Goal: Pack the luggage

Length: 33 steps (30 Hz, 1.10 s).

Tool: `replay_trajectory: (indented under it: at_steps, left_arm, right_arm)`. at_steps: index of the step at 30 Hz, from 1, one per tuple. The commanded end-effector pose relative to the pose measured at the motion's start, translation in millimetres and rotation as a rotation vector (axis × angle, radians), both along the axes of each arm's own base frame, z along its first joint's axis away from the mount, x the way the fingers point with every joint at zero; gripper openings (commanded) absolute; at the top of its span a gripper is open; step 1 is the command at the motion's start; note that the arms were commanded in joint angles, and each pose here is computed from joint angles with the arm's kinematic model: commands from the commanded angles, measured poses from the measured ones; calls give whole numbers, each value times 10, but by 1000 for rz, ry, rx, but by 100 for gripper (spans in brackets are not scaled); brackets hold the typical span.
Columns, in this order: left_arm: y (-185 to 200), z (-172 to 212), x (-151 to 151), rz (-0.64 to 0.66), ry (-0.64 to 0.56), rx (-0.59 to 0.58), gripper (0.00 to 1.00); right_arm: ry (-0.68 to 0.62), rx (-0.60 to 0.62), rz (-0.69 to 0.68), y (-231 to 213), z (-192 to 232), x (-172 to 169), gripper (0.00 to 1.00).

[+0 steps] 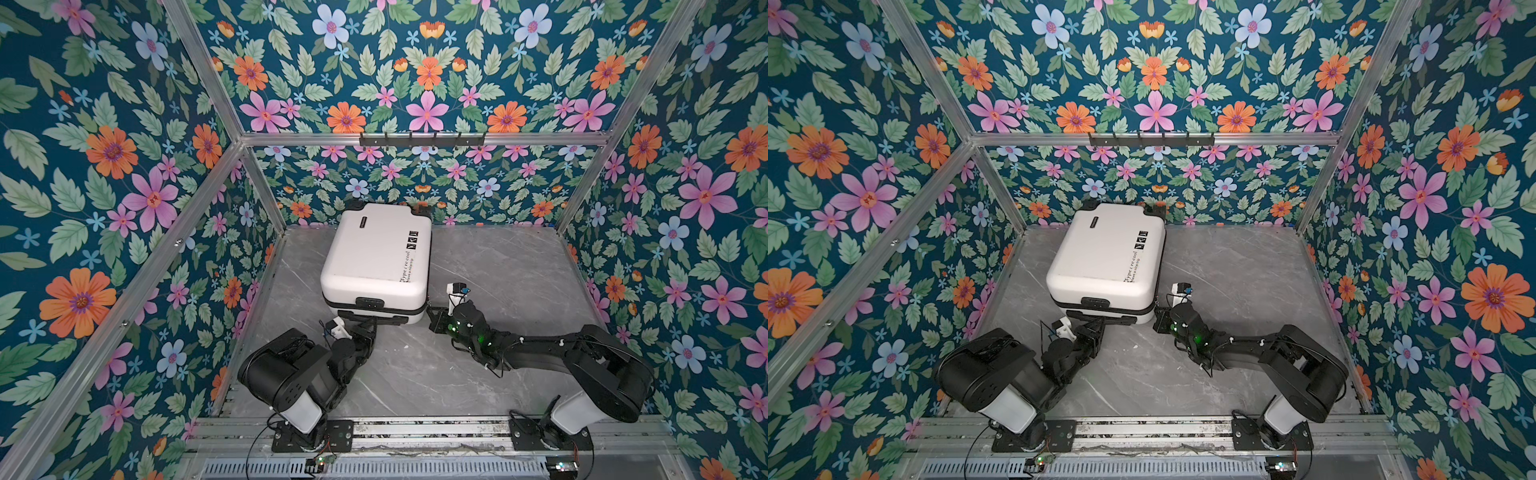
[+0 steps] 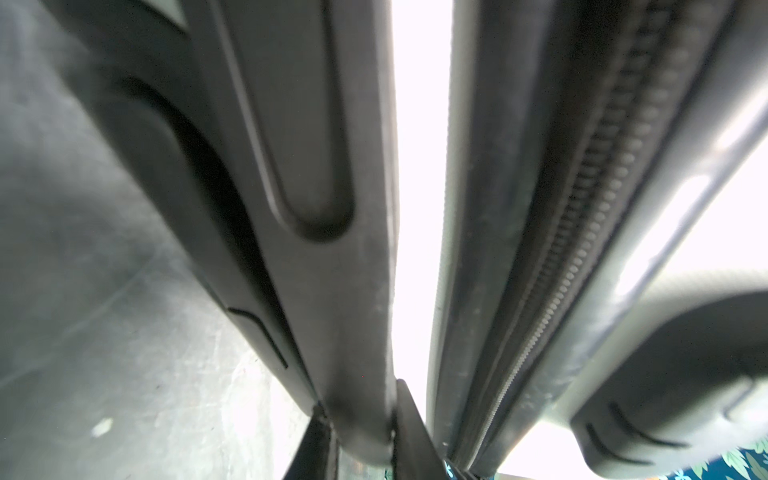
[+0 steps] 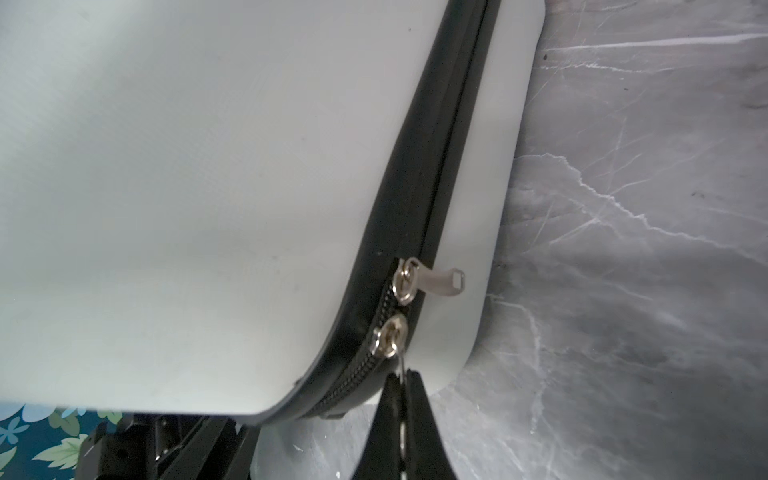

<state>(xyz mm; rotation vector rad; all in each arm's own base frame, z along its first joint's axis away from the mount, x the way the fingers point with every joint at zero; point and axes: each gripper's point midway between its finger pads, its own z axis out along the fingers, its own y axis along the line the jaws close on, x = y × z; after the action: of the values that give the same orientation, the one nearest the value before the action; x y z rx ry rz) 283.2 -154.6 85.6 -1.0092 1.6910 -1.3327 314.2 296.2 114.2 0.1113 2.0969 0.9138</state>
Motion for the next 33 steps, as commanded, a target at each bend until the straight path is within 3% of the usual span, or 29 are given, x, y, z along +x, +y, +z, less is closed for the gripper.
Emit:
replay_trajectory:
  at_steps: [1,12,13,15,16,19,28,33]
  left_arm:
    - [92,363,57,52,-162,5,0]
    - [24,237,32,9,-122,28,0]
    - [18,234,30,6,-121,26,0]
    - [19,236,16,3,-122,23,0]
    - [19,234,9,2,-122,26,0]
    - [-49,221,2,-20,-115,30,0]
    - [-662,254,-160,-126,-124,49,0]
    - [-785,110,-223,-139,-61,72,2]
  right_arm:
    - [-10,-45,-62,-169,-16,139,0]
    - [1,-22,19,-73,83,274,0]
    - [19,-35,33,-66,69,241,4]
    - [64,-74,26,-142,1,177,38]
    - [78,-95,14,-207,-29,138,51]
    - [70,-148,-19,-430,-26,19,66]
    - [89,-123,-165,-1369,186,-21,70]
    - [53,-116,-214,-1719,429,-22,72]
